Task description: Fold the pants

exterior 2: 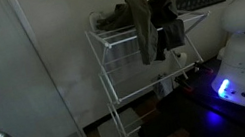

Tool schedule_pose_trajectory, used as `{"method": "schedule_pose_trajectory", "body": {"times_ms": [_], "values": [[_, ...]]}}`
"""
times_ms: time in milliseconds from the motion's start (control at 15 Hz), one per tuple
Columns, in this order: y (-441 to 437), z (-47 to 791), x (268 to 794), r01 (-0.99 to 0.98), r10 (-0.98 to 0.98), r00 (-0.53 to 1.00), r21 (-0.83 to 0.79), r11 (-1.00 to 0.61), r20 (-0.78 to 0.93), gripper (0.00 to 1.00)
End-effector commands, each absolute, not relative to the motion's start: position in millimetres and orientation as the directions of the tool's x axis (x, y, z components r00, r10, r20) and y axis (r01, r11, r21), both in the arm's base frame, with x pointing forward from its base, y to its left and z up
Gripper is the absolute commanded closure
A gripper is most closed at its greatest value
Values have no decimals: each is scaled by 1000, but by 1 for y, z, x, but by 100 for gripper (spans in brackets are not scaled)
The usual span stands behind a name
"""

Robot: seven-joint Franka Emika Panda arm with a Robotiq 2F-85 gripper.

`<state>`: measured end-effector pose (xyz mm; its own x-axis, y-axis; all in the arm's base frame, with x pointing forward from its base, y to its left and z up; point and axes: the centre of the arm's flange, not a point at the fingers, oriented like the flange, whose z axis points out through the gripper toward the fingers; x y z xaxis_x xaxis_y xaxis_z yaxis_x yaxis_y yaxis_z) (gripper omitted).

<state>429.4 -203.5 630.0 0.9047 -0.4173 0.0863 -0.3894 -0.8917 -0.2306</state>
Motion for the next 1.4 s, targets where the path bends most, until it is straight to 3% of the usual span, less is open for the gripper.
{"method": "schedule_pose_trajectory", "body": {"times_ms": [0,267,333,600,1000,1333], "values": [[-205,594,424,-450,-444,893,-113,-886,-75,0],[-186,540,425,-432,-413,888,-56,-900,-203,0],[-180,527,427,-423,-403,889,-51,-905,-215,20],[-149,497,433,-365,-328,894,-74,-928,-304,51],[-87,531,452,-296,-200,923,-277,-914,-328,97],[-46,581,471,-236,-119,946,-388,-891,-302,100]]}}
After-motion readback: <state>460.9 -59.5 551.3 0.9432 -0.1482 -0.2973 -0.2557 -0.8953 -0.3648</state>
